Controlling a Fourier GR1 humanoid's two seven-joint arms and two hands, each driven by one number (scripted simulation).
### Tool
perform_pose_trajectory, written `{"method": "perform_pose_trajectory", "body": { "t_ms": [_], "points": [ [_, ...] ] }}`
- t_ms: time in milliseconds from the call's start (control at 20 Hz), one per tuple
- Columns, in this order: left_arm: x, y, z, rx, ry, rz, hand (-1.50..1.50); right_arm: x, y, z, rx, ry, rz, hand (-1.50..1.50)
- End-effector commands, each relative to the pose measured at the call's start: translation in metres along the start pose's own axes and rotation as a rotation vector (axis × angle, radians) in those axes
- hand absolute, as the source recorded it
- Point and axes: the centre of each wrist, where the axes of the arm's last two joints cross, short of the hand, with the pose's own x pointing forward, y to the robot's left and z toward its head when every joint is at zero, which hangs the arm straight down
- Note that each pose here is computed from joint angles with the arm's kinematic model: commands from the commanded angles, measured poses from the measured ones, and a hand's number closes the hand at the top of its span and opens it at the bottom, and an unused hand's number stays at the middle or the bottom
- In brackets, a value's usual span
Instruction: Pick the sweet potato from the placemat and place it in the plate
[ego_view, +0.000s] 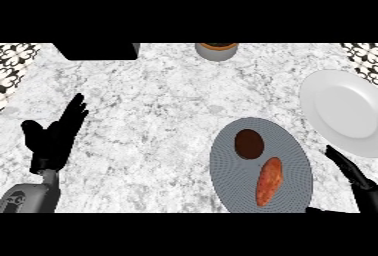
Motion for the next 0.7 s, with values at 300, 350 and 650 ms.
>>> {"method": "perform_pose_trajectory", "body": {
  "t_ms": [300, 350, 650],
  "points": [
    [0.015, -0.013, -0.001, -0.003, -0.005, 0.013, 0.00, 0.035, 0.014, -0.009, 0.130, 0.072, 0.179, -1.50],
    [0.004, -0.007, 0.001, 0.005, -0.005, -0.009, 0.00, 0.041, -0.002, -0.010, 0.169, 0.104, 0.176, -1.50],
    [0.023, -0.022, -0.018, -0.003, -0.009, -0.002, 0.00, 0.056, 0.006, -0.023, 0.297, 0.203, 0.303, -1.50]
  ]
}}
